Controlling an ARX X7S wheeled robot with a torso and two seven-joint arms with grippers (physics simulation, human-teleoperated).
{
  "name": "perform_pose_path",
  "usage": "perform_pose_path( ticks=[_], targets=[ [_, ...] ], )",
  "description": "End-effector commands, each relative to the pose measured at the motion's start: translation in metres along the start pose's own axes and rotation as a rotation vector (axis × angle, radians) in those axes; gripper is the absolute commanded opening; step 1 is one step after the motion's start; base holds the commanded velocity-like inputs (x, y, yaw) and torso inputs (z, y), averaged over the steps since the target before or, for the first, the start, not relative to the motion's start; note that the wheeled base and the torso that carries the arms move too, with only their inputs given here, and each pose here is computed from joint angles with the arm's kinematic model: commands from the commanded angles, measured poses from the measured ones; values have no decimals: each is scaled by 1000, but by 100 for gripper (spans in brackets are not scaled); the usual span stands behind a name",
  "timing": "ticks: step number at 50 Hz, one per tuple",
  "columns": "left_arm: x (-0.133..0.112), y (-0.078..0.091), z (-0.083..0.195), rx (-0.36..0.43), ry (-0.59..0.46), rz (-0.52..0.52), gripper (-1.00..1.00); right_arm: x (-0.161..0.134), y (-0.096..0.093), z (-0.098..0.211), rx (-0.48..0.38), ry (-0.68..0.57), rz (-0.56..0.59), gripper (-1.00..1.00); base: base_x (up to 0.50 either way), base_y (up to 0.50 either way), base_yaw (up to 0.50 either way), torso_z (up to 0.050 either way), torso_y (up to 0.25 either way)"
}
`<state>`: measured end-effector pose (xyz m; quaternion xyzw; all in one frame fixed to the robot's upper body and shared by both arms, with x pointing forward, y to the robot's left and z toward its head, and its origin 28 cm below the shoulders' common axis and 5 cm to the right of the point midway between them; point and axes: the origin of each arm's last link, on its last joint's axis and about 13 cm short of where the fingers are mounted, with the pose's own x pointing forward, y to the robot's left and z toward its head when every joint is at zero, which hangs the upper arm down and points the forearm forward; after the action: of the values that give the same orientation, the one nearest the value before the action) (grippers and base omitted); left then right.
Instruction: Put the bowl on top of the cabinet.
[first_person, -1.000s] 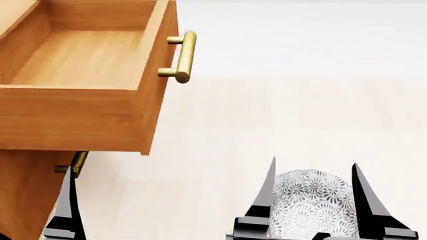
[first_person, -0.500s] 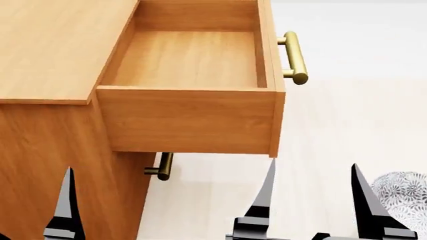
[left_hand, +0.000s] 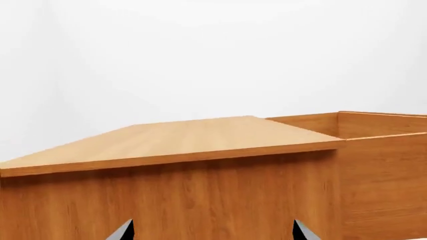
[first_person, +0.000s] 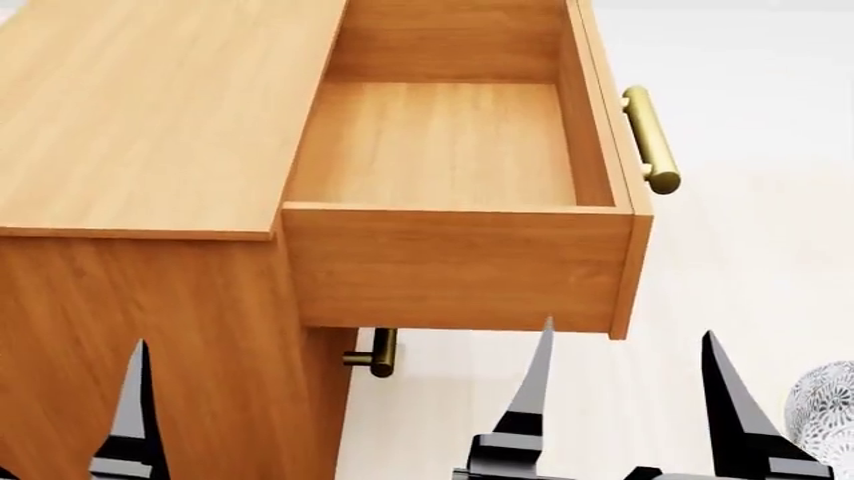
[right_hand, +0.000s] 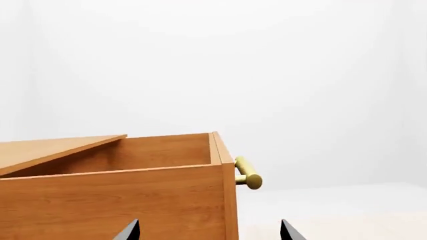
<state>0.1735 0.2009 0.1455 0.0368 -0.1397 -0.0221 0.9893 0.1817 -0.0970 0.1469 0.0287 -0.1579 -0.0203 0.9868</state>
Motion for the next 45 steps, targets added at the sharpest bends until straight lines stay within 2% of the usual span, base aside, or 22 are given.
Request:
perform_pose_path(
  ticks=[1,32,39,45],
  targets=[
    [0,4,2,2,1,14,100,6,-2,-4,25,-1,5,100,0,0,0,50,0],
    [-2,4,8,-14,0,13,100,4,-1,-1,25,-5,1,100,0,0,0,50,0],
    [-4,5,13,-22,-7,3,100,5,-4,9,38,-11,-9,100,0,0,0,1,0],
    [-3,8,14,-42,-8,13,100,6,-21,29,56,-7,-32,100,0,0,0,0,0]
  ],
)
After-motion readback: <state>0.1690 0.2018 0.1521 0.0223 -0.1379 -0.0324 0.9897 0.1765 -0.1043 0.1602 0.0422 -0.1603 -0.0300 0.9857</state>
